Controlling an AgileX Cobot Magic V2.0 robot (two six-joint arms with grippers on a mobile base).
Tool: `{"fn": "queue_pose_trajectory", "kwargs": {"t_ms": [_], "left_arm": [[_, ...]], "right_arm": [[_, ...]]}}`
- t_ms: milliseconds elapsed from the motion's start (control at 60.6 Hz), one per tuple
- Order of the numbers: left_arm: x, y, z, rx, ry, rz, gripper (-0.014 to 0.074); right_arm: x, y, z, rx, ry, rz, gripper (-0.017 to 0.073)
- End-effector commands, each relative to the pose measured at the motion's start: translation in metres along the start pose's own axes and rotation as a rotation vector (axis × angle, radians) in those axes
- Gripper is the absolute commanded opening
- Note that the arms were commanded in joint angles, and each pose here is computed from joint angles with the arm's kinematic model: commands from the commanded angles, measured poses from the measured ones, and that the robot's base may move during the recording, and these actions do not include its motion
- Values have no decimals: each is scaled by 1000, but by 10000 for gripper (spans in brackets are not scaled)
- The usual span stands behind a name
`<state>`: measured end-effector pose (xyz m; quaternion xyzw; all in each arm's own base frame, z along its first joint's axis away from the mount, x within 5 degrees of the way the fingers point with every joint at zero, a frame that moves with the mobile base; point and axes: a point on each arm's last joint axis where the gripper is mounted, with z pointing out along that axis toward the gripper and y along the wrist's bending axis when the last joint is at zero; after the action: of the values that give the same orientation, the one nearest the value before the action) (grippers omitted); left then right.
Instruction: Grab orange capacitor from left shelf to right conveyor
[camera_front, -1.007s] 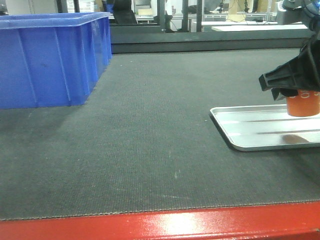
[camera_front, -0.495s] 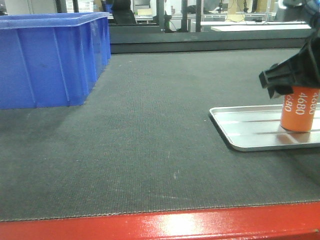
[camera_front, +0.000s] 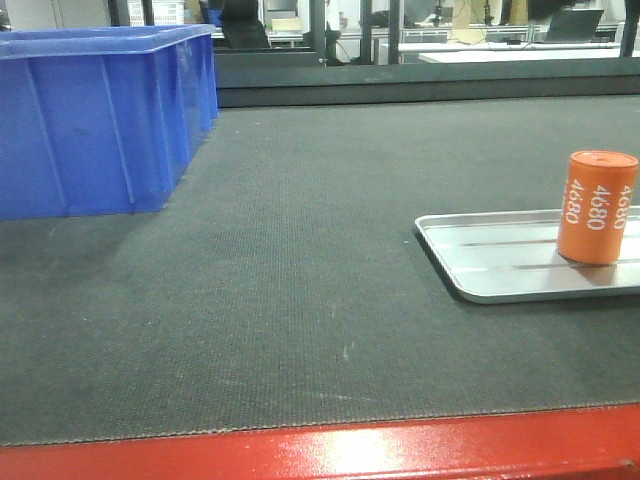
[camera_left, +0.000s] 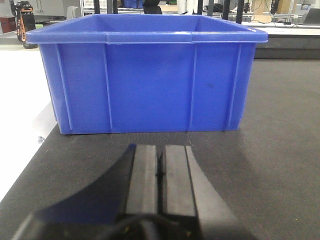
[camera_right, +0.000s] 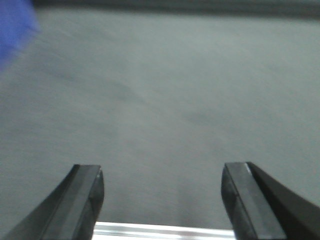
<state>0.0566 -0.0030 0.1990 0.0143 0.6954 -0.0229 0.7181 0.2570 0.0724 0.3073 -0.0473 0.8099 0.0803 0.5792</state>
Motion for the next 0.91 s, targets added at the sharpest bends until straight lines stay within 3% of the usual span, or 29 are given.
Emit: {"fn": "queue_pose_trajectory", "kwargs": {"t_ms": [0,132,297,512,892], "left_arm": [[-1,0,0,-1,-75,-1,-126],[-1,0,0,-1,-75,-1,-126],[-1,0,0,-1,-75,-1,-126],[-1,0,0,-1,-75,-1,-126],[-1,0,0,-1,-75,-1,-126]], "right_arm": [[-29,4,-28,-71,-115,-24,547],[-41,12,-57,-175,-176,-29,391],[-52,20,-96,-305,-256,-46,30],[-57,23,-124,-366,-322,-60,69],[-55,24,-117,-365,-297,-58,69]]}}
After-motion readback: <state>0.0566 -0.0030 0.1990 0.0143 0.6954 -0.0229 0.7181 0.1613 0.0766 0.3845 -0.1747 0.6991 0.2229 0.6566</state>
